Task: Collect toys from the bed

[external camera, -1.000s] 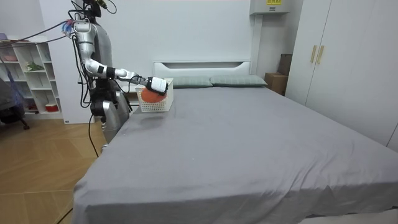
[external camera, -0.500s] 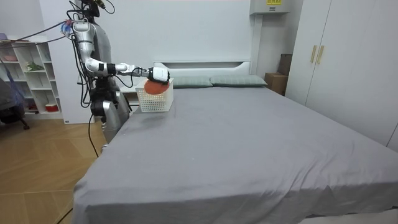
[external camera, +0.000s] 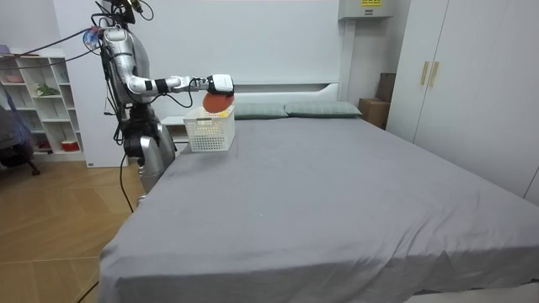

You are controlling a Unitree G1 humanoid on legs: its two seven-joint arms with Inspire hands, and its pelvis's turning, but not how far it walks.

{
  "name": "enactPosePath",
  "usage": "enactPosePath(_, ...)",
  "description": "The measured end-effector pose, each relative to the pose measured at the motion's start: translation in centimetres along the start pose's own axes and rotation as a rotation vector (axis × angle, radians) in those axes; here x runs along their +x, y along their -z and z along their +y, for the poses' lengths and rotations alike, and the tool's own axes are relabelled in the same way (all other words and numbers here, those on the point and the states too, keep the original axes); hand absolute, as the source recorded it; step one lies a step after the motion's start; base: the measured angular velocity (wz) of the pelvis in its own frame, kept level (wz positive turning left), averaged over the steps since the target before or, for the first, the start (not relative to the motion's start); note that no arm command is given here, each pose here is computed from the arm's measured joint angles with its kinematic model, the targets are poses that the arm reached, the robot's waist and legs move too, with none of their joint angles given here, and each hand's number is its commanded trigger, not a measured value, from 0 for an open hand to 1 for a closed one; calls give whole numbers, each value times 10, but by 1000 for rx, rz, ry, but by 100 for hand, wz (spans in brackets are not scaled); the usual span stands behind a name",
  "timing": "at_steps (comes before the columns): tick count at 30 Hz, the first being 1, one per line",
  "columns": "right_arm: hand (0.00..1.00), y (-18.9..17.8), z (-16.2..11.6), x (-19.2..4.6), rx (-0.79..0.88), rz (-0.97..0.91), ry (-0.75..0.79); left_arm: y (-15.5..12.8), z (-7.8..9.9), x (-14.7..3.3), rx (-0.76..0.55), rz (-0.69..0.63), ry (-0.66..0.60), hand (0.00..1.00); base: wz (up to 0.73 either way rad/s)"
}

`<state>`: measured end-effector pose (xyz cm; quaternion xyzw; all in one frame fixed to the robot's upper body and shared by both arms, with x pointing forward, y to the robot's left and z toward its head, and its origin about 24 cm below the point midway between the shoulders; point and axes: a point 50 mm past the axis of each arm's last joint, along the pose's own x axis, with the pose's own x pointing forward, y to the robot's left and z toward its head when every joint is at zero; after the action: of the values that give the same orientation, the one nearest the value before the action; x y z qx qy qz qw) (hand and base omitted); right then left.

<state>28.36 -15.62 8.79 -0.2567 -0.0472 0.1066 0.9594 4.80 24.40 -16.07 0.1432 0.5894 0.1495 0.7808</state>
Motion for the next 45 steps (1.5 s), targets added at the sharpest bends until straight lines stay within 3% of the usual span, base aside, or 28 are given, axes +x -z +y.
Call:
enactPosePath(8, 100, -24, 5, 17, -44, -76, -32, 13, 3, -2, 63, 52, -6, 0, 6)
enactPosePath(22, 100, -33, 14, 22, -67, -93, -72, 11, 12, 0, 97, 73, -14, 0, 7)
enactPosePath(24, 63, -32, 14, 22, -79, -92, -69, 8, 13, 0, 120, 59, -8, 0, 8)
enactPosePath(25, 29, -32, 14, 22, -88, -88, -68, 7, 13, 1, 127, 53, -7, 0, 0)
enactPosePath(26, 8, -31, 14, 22, -88, -81, -69, 5, 13, 1, 128, 46, -9, 0, 0)
enactPosePath(27, 0, -31, 15, 22, -88, -78, -70, 4, 13, 1, 129, 43, -10, 0, 0)
enactPosePath(45, 0, -14, 28, 23, -127, 3, -122, -6, 16, 1, 152, 2, -31, 0, 0)
